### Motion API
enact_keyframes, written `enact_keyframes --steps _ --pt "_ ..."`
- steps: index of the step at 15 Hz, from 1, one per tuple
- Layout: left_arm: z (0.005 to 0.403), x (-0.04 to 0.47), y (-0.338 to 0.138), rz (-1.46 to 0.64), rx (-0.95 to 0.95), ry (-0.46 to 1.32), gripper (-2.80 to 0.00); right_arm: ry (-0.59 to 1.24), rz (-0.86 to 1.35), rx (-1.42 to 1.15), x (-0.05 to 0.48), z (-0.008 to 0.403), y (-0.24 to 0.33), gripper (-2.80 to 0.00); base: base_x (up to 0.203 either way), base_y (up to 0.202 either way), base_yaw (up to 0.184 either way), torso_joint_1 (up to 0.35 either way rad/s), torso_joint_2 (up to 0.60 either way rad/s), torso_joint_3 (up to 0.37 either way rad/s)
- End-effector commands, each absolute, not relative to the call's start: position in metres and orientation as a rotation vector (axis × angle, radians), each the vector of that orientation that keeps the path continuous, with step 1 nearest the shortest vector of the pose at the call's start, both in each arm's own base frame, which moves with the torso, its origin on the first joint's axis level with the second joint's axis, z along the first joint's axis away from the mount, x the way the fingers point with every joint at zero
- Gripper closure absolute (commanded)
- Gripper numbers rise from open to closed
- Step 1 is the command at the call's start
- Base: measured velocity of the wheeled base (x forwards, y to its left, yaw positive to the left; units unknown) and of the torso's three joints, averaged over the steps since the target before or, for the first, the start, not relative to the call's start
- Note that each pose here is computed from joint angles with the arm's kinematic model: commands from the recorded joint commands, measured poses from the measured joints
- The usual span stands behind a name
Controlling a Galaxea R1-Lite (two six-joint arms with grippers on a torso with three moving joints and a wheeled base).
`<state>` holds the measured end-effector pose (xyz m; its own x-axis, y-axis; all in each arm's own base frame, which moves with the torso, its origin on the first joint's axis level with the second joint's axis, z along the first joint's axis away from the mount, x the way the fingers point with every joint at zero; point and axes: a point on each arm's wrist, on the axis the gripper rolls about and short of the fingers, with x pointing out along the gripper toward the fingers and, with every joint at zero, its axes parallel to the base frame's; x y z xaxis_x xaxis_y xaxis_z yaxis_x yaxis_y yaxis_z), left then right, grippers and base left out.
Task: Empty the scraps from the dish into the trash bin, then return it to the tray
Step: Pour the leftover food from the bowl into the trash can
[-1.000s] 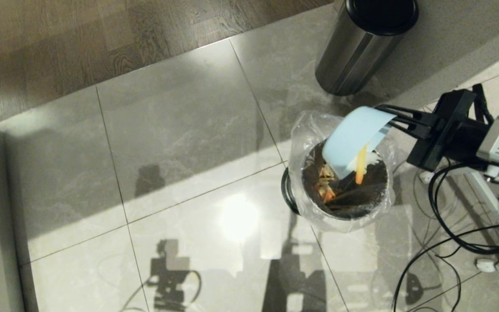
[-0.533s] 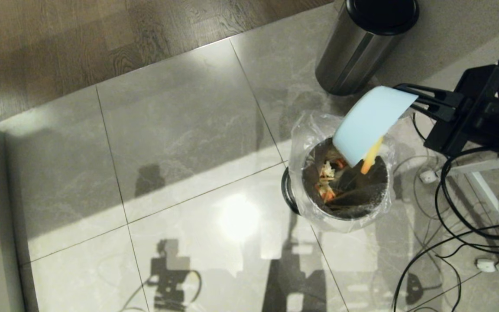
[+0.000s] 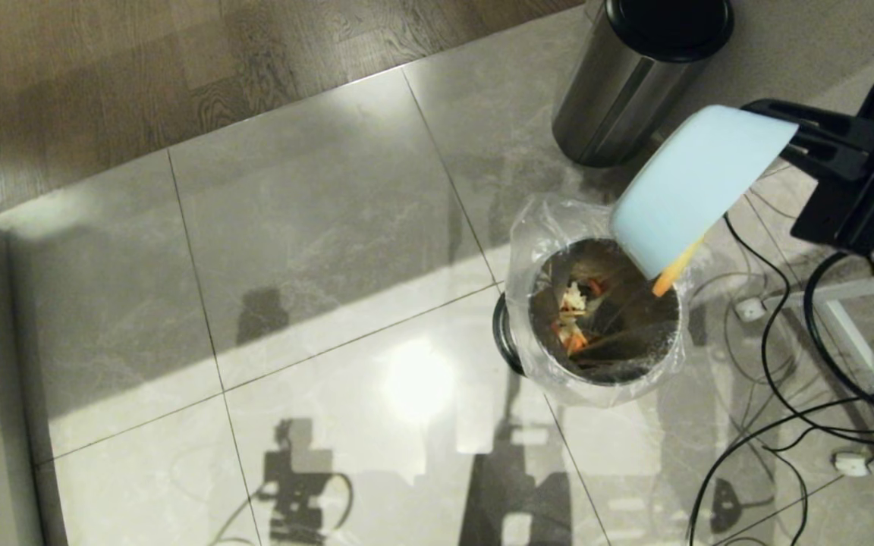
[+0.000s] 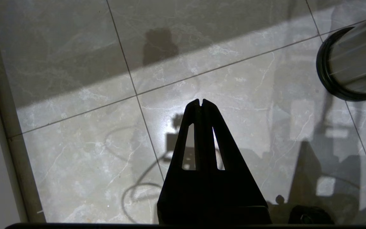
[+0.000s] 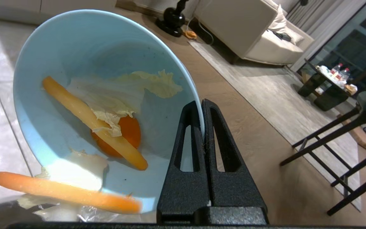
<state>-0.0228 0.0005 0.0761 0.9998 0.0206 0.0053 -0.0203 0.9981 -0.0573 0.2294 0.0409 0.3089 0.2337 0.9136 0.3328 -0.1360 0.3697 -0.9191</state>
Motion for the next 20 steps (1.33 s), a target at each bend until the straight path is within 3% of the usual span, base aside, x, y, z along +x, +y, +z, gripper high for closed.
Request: enact_keyframes --steps 1,10,20 --pt "0.076 -0.023 0.0 0.021 -0.058 -0.005 0.0 -1.155 0.855 -0.93 0.215 0.323 0.04 0.0 0.0 0.0 0.0 0.0 0.0 0.0" --pt "0.076 -0.023 0.0 0.021 -0.058 -0.005 0.0 -1.089 0.928 -0.793 0.212 0.332 0.039 0.0 0.0 0.0 0.0 0.0 0.0 0.0" --pt "0.076 -0.023 0.0 0.021 -0.058 -0.005 0.0 -1.142 0.969 -0.724 0.18 0.36 0.041 0.0 0.0 0.0 0.0 0.0 0.0 0.0"
